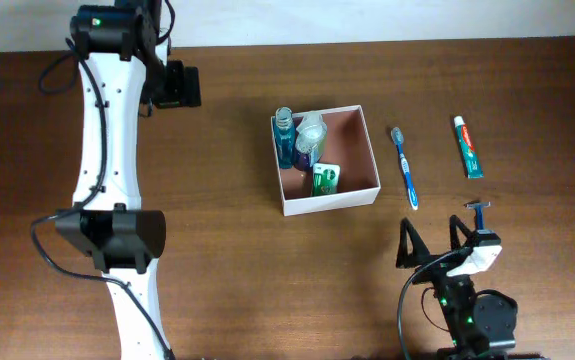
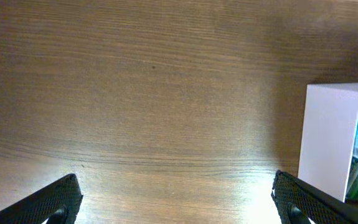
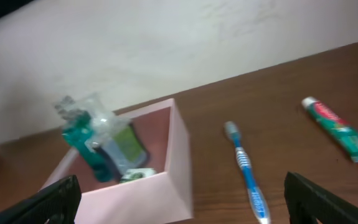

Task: Pack container
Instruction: 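Raise the left gripper and move it back to the left side, then move the right gripper over the blue toothbrush handle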

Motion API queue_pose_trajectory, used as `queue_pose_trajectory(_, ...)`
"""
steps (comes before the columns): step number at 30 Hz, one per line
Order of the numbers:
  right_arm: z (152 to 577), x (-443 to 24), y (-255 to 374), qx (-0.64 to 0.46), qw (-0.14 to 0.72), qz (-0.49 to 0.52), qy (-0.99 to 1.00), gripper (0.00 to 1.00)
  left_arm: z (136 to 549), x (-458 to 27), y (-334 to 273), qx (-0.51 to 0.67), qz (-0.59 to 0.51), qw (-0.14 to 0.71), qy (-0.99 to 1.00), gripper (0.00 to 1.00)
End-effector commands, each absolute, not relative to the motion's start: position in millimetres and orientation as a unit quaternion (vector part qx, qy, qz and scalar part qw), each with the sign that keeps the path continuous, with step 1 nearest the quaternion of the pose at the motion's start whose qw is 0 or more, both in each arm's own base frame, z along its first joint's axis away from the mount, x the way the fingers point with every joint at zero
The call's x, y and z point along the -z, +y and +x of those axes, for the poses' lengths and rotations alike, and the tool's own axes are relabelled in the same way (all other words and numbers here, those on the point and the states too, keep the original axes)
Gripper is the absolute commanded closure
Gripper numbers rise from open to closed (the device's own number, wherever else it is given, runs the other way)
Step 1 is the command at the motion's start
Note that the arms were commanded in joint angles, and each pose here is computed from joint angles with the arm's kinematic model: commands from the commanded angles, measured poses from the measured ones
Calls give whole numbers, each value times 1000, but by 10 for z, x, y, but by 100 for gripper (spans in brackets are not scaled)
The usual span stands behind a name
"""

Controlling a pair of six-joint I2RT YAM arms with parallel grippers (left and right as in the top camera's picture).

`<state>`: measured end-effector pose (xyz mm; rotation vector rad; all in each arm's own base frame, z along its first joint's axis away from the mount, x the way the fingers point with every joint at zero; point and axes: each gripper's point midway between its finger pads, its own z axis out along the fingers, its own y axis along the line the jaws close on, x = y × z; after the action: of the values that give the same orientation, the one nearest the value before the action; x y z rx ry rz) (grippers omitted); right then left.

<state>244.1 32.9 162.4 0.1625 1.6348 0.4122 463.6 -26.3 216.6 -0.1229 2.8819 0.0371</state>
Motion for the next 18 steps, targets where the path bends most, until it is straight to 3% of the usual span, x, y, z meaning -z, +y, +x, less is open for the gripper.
queue_pose_trajectory(1, 2358, -1949, 613, -273, 678, 30, 682, 2, 4596, -2277, -272, -5, -49, 139, 989, 1)
queue_pose_trajectory(6, 2236, -2554, 572, -235, 730, -7, 641, 2, 4597, -2278, -272, -5, -49, 139, 989, 1)
queue_pose_trajectory(10, 2220, -2916, 291, -149, 734, 32, 662, 2, 4597, -2278, -272, -5, -49, 139, 989, 1)
queue_pose_trajectory(14, 2341, -3117, 99, -70, 686, 47, 723, 2, 4597, -2278, -272, -5, -49, 139, 989, 1)
queue_pose_trajectory(18, 2645, -3059, -2, -11, 581, 45, 813, 2, 4597, -2278, -272, -5, -49, 139, 989, 1)
